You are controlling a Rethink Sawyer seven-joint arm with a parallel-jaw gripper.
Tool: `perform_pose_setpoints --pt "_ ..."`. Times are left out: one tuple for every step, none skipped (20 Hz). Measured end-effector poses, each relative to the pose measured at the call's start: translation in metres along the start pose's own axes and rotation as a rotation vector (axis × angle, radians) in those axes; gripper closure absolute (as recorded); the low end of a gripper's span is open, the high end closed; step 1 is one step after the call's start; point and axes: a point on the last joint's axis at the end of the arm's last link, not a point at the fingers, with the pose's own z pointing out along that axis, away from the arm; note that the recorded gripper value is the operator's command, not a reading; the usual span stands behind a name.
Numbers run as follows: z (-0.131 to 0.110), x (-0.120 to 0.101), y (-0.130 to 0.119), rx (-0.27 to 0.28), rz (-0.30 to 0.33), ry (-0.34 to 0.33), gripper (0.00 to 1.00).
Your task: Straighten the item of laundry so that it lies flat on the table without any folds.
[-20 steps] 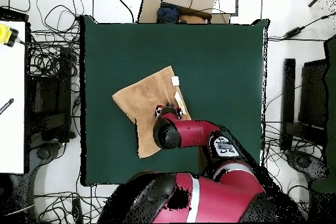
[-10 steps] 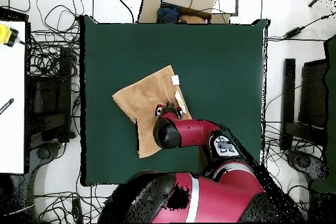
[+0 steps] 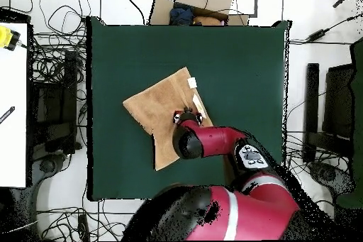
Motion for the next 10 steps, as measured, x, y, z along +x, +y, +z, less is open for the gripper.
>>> perform_pose_setpoints --pt "0.002 -0.004 -0.006 -0.007 0.002 -0.012 1.00" --pt "0.004 -0.008 -0.012 -0.014 0.004 -0.024 1.00" --pt "0.006 -0.011 -0.017 -0.020 0.008 -0.032 1.00" --pt "0.007 -0.014 -0.022 -0.025 0.011 -0.040 1.00" --pt "0.011 -0.024 -0.035 -0.039 0.023 -0.061 1.00" --pt "0.013 -0.028 -0.041 -0.042 0.027 -0.066 1.00" --pt "0.015 -0.032 -0.046 -0.047 0.032 -0.071 1.00" --pt "0.017 -0.036 -0.051 -0.051 0.036 -0.076 1.00" --pt "0.018 -0.040 -0.054 -0.054 0.040 -0.079 1.00" --pt "0.020 -0.044 -0.058 -0.057 0.043 -0.080 1.00"
